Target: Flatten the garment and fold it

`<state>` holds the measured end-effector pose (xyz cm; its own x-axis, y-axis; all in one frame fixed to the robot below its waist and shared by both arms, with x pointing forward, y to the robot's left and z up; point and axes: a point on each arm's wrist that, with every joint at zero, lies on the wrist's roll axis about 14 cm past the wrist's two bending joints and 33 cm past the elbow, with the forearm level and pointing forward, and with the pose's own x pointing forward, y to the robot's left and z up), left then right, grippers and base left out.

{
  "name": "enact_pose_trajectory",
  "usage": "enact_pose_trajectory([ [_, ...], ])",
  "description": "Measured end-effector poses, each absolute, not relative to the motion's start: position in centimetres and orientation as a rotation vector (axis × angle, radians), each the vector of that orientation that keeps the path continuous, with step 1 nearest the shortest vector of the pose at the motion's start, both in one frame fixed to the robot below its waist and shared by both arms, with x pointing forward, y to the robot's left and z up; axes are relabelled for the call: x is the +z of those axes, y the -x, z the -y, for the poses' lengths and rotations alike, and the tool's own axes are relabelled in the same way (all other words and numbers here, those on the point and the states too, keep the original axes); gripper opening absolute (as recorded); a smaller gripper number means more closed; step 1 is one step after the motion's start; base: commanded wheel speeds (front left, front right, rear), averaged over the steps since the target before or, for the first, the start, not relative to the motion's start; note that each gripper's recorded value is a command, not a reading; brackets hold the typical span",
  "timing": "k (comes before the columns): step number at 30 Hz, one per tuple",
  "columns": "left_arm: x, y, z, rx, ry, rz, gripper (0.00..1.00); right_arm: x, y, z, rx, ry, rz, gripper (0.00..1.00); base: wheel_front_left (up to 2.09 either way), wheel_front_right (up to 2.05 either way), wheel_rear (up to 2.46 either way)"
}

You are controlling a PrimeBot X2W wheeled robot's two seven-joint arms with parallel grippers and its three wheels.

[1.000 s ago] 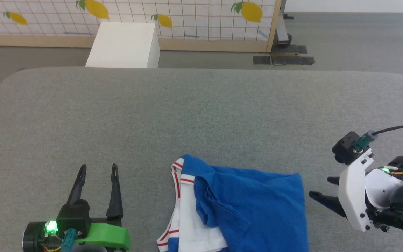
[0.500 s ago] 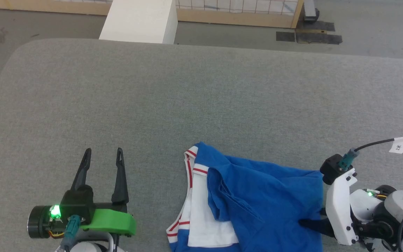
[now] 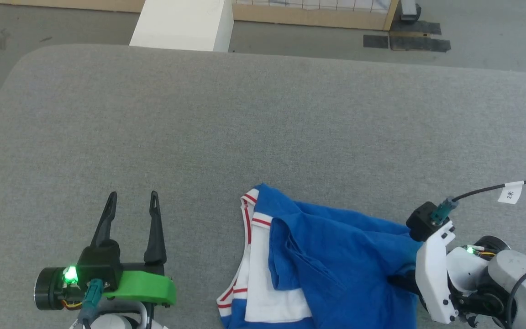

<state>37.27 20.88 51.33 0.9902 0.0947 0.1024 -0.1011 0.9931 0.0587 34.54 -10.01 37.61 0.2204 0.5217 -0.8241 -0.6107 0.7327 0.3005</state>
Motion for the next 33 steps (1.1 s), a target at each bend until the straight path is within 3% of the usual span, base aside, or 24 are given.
enact_pose_trajectory([
  [6, 51.9, -37.4, -20.1, 0.077, -0.056, 0.119, 1.0, 40.0, -35.6, 9.9, 0.801, 0.142, -0.976, 0.0, 0.0, 0.0, 0.0],
  [13, 52.3, -38.3, -18.6, 0.035, -0.046, 0.139, 1.0, 44.1, -38.7, 14.0, 0.719, 0.308, -0.823, 0.0, 0.0, 0.0, 0.0],
  [24, 52.6, -42.6, -13.7, -0.116, -0.009, 0.179, 1.0, 47.8, -40.8, 27.9, 0.364, 0.535, -0.799, 0.0, 0.0, 0.0, 0.0],
  [33, 49.9, -46.7, -10.1, -0.249, -0.004, 0.152, 1.0, 46.2, -40.2, 37.8, 0.093, 0.541, -0.908, 0.0, 0.0, 0.0, 0.0],
])
